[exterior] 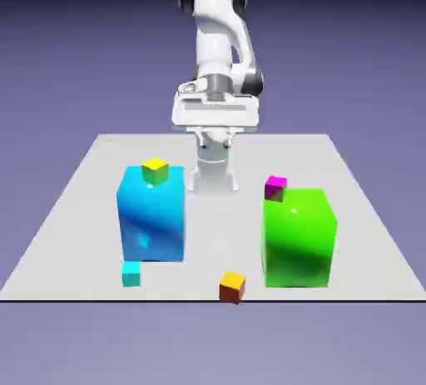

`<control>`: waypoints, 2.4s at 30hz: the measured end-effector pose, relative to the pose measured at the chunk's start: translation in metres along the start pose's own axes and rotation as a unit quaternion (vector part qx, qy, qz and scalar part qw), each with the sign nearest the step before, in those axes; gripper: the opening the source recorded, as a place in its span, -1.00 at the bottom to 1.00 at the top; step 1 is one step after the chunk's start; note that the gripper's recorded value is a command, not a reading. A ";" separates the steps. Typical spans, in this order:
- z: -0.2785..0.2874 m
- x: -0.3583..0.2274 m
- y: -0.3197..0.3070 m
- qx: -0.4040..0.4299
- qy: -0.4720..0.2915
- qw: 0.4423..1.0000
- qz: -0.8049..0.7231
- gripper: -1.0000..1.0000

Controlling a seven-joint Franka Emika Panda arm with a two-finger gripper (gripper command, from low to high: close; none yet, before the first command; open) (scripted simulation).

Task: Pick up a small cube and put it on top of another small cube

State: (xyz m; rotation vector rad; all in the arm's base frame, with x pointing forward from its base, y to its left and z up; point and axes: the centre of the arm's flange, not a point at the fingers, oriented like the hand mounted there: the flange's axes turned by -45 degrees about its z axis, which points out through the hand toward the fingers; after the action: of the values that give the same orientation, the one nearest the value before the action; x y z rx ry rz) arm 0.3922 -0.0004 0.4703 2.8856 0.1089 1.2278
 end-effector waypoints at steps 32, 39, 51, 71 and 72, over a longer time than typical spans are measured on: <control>-0.014 0.080 0.262 0.307 0.095 0.935 -0.150 0.00; 0.047 0.048 0.311 0.381 0.120 0.899 -0.179 0.00; 0.176 -0.041 0.356 0.491 0.160 0.827 -0.224 0.00; 0.331 -0.218 0.355 0.624 0.197 0.688 -0.314 0.00; 0.334 -0.225 0.355 0.630 0.197 0.680 -0.320 0.00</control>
State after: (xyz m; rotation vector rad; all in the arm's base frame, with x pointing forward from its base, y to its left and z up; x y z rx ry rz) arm 0.4997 -0.3612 0.0874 2.4830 2.6029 1.9603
